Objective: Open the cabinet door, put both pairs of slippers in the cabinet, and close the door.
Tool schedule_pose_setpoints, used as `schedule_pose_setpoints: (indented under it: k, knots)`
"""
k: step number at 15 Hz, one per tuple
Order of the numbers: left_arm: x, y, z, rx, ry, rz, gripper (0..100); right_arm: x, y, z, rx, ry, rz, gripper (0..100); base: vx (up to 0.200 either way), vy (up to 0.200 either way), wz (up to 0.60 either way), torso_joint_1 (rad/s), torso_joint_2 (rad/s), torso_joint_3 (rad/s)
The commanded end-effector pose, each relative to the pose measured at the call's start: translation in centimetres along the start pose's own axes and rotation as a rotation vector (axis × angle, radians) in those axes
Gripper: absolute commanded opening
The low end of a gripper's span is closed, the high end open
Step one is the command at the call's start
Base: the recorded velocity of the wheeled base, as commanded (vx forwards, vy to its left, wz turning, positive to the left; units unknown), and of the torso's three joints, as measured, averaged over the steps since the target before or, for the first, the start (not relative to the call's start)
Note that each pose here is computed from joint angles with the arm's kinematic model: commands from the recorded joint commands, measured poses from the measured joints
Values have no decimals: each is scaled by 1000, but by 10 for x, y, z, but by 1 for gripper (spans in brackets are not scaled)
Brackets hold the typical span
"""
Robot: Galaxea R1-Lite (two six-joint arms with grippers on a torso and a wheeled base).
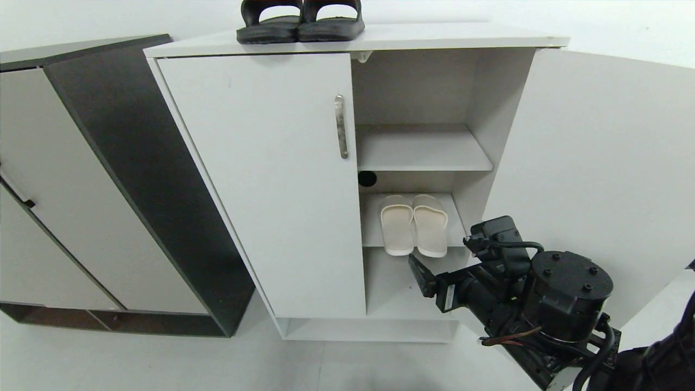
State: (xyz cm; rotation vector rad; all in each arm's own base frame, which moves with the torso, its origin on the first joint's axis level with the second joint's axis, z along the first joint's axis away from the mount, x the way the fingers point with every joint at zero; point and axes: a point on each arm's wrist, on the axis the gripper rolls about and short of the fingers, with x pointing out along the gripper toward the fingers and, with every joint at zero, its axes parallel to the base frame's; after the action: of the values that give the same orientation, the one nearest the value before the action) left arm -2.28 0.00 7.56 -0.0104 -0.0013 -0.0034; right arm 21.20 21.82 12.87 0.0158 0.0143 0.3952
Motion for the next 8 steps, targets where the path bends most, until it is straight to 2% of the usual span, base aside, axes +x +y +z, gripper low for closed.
schedule_pose_setpoints:
  k: [1,8]
  knots:
    - [0,0,0,0,1,0,0,0,0,-2,-2,5,0,100,0,0,0,2,-2,198]
    - [0,0,0,-2,1,-1,0,-2,2,-1,4,5,11,100,0,0,0,2,4,192]
